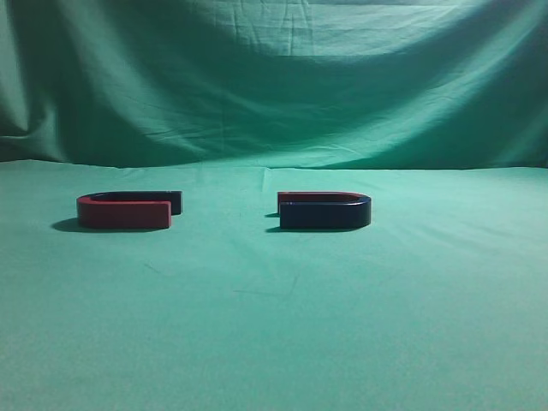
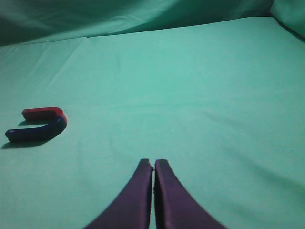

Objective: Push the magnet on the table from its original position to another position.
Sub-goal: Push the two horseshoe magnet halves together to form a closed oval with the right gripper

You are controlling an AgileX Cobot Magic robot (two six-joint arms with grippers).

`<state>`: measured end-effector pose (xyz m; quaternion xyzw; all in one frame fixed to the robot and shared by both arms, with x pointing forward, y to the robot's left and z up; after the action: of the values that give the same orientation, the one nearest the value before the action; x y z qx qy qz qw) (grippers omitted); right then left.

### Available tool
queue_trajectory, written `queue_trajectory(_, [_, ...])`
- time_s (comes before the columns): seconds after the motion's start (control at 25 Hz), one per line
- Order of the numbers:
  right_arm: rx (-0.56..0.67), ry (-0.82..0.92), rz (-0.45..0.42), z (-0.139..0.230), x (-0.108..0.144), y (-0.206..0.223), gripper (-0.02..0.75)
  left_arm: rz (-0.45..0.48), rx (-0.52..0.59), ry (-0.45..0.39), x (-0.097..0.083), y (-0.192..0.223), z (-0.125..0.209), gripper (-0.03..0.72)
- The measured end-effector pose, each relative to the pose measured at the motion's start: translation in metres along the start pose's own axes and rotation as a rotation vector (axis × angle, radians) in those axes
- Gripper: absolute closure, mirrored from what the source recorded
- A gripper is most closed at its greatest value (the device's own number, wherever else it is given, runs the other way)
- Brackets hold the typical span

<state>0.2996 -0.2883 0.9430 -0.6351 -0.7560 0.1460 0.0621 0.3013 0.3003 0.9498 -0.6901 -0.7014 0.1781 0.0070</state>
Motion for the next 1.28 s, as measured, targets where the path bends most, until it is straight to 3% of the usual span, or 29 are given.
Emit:
queue_trajectory(0.64, [-0.01,0.002,0.001,-0.001,0.0,0.0,0.738,0.0,0.0,0.0,0.0,0.0,0.0,0.316])
queue_trajectory(1.0, [-0.343,0.02,0.043,-0.033,-0.005,-0.006,0.738,0.0,0.0,0.0,0.0,0.0,0.0,0.316])
queue_trajectory(1.12, [-0.322,0.061,0.032,-0.032,-0.004,-0.005,0.738,0.0,0.0,0.0,0.0,0.0,0.0,0.316])
queue_trajectory(1.28, [-0.168,0.085,0.013,-0.037,-0.004,0.003,0.738,0.0,0.0,0.0,0.0,0.0,0.0,0.316])
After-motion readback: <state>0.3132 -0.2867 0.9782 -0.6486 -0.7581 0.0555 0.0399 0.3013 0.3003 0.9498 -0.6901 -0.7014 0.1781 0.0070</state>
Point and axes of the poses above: a point on each arm's last joint axis where the gripper is mounted, y pointing out along that axis toward the gripper, x along the wrist's bending axis when the last joint is at zero, z = x × y, the point moved 1 cm from there along y, pointing out along that axis toward the gripper, and after that the axes turned 12 degrees about -y, right-handed, at the moved point
